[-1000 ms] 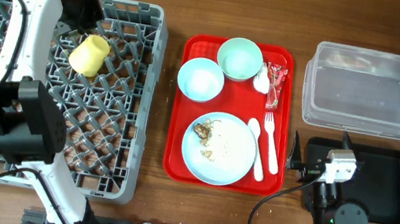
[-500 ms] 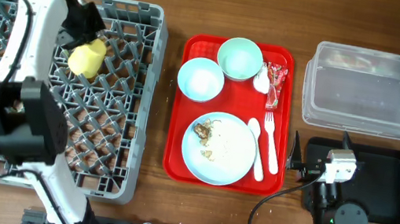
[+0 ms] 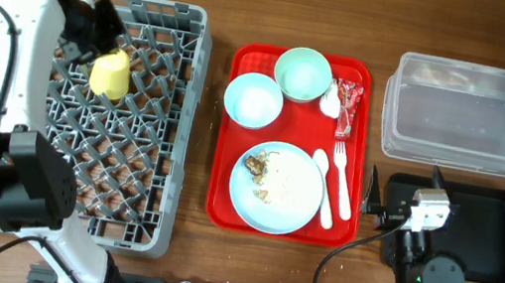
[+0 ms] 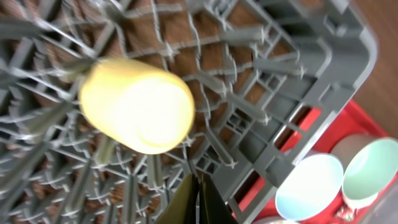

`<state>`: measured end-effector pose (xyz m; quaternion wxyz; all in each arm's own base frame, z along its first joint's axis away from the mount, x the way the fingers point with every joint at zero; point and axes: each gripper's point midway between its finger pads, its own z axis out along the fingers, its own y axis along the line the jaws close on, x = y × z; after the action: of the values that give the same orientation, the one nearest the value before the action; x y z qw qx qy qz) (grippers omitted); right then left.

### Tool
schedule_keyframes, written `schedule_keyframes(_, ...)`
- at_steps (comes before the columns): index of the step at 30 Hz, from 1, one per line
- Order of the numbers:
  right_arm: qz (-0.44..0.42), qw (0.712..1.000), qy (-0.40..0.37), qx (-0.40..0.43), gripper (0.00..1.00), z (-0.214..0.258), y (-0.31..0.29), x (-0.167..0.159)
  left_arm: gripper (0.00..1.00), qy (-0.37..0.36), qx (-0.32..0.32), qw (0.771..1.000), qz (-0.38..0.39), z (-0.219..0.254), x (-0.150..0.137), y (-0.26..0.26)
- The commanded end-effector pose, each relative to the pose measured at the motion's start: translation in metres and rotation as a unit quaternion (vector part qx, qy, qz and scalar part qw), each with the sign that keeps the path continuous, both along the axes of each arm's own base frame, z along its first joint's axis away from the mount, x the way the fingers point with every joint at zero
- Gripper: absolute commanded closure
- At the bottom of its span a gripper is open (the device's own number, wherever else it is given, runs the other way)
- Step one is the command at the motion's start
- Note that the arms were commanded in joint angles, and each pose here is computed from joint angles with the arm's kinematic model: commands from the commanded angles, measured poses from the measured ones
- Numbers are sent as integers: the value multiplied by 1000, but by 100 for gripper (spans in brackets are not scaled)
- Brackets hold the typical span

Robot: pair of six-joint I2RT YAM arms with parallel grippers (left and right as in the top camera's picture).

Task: Sort waste into correct bins and load items into the dishwasher rack
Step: 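Lower the yellow cup upside down into the rack and release, then reach the left gripper to the light blue bowl and grasp it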

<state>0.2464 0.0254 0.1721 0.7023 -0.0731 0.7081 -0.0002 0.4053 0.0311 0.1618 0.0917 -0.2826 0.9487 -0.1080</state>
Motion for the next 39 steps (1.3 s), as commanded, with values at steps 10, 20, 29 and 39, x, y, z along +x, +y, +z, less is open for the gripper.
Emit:
schedule_keyframes(10,5,1000,-5,-4,0,2,2,0,96,74,51,990,110,-51,-27,82)
schedule_keyframes(20,5,1000,-5,-4,0,2,2,0,63,-159,-34,984,78,81,-8,44)
schedule_keyframes(29,5,1000,-5,-4,0,2,2,0,4,-106,-113,975,-159,84,-52,-97)
schedule_keyframes(39,5,1000,-5,-4,0,2,2,0,28,-55,7,919,-391,-24,-48,-275)
